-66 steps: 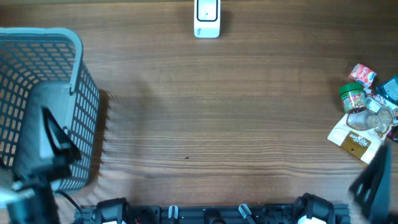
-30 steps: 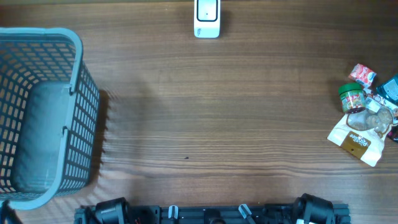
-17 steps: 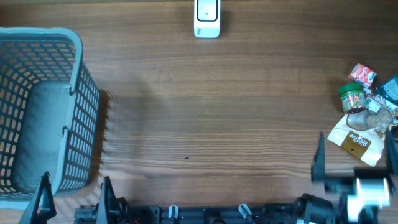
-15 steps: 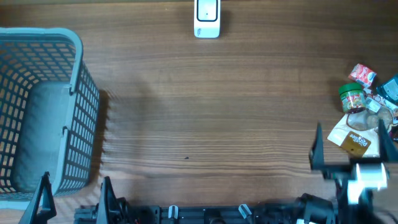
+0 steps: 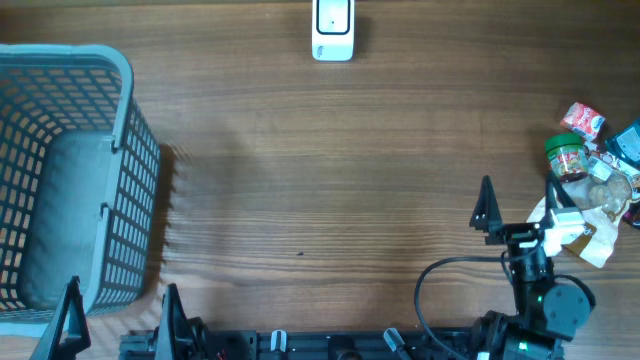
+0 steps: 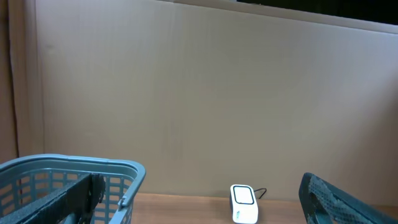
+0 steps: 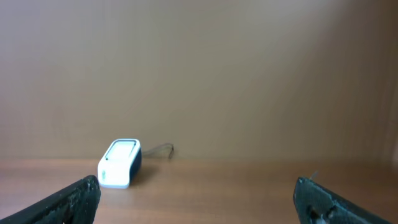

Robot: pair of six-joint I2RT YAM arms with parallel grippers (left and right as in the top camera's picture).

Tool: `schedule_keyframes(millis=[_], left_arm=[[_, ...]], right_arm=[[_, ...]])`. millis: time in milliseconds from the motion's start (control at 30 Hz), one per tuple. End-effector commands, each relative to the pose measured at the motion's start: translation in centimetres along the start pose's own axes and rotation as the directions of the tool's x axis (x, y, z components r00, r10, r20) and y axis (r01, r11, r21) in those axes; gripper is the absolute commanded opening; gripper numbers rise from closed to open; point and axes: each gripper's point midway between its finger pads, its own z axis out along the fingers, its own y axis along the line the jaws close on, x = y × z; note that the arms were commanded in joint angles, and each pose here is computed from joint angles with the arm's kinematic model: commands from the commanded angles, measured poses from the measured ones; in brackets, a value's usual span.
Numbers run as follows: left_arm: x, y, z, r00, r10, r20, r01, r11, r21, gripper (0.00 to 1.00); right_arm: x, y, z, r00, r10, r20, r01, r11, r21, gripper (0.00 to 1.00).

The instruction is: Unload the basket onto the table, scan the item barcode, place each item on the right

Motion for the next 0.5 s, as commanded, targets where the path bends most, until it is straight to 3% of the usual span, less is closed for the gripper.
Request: schedule_keyframes(millis=[0, 67, 467], left_arm=[[-0.2, -0.4, -0.2, 1.0, -0.007, 0.008, 0.007, 1.0, 0.021, 1.0], [-0.2, -0.4, -0.2, 1.0, -0.008, 0.007, 0.008, 1.0, 0.021, 1.0], [1.3, -0.5, -0.3, 0.998, -0.021, -0.053, 0.022, 0.999, 0.03, 1.0]], right_arm=[[2.9, -1.9, -0.2, 0.993, 0.066, -0.094, -0.056, 0.993, 0.108, 1.0], [5.5, -2.9, -0.7, 0.978, 0.11, -0.178, -0.078, 0.982, 0.174, 1.0], [6.6, -3.2, -0.7, 0.967, 0.129, -0.22, -0.086, 0.977, 0.194, 1.0]])
